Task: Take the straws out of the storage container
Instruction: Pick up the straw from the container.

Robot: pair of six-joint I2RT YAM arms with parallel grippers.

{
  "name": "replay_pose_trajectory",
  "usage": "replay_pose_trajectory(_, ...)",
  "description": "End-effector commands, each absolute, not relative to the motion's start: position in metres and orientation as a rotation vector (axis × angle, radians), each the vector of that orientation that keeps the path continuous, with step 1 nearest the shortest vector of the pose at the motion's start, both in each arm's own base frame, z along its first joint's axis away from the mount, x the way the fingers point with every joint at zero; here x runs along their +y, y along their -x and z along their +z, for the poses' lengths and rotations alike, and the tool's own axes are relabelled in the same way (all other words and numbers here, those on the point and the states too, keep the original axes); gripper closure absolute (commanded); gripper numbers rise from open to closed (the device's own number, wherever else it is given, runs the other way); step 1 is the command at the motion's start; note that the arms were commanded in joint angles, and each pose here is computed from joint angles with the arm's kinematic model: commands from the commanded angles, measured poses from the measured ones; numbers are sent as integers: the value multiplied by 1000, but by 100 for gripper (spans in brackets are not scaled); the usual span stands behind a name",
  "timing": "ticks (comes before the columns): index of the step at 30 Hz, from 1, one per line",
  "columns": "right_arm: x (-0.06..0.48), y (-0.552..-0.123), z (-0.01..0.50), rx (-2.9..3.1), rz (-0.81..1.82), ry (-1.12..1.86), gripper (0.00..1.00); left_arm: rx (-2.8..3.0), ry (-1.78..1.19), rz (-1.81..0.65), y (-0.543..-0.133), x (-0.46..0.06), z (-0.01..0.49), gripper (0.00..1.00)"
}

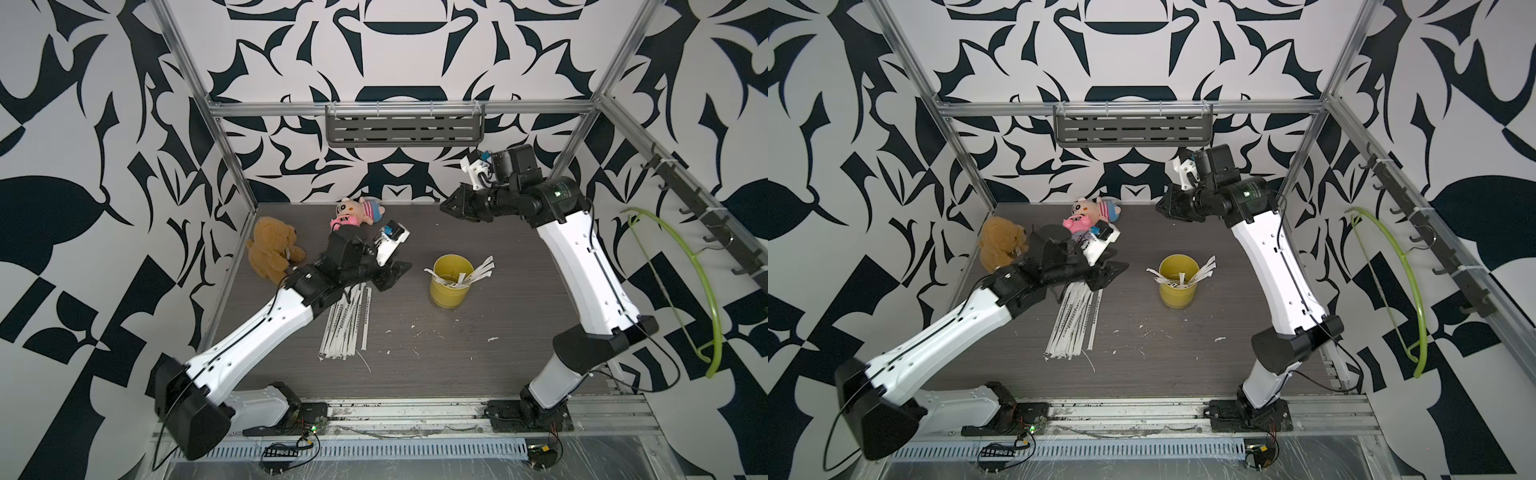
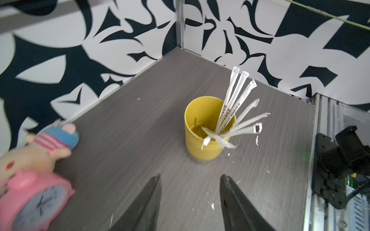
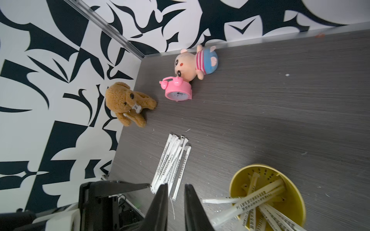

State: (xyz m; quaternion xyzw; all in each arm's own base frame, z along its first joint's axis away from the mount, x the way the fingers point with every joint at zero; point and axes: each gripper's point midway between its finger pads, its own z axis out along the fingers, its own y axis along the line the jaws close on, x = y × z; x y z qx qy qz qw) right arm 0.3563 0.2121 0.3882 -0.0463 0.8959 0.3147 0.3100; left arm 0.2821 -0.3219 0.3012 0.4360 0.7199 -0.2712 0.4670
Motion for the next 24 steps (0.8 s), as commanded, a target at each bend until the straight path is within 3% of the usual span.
replay_pose_trajectory(1, 196, -364, 384, 2312, 734, 129, 78, 1628, -1260, -707, -295, -356, 311, 46)
replay_pose_trajectory(7, 160, -358, 342, 2408, 689, 3, 72, 1605, -1353, -904, -324, -401, 304, 48)
replay_pose_trajectory(16, 113, -330, 324, 2416, 535, -83, 69, 1612, -1477, -1164, -337, -446, 275, 53)
replay_pose_trajectory(24, 88, -301, 290, 2485, 407, -144, 69, 1635, -1508, -1239, -332, -469, 243, 55)
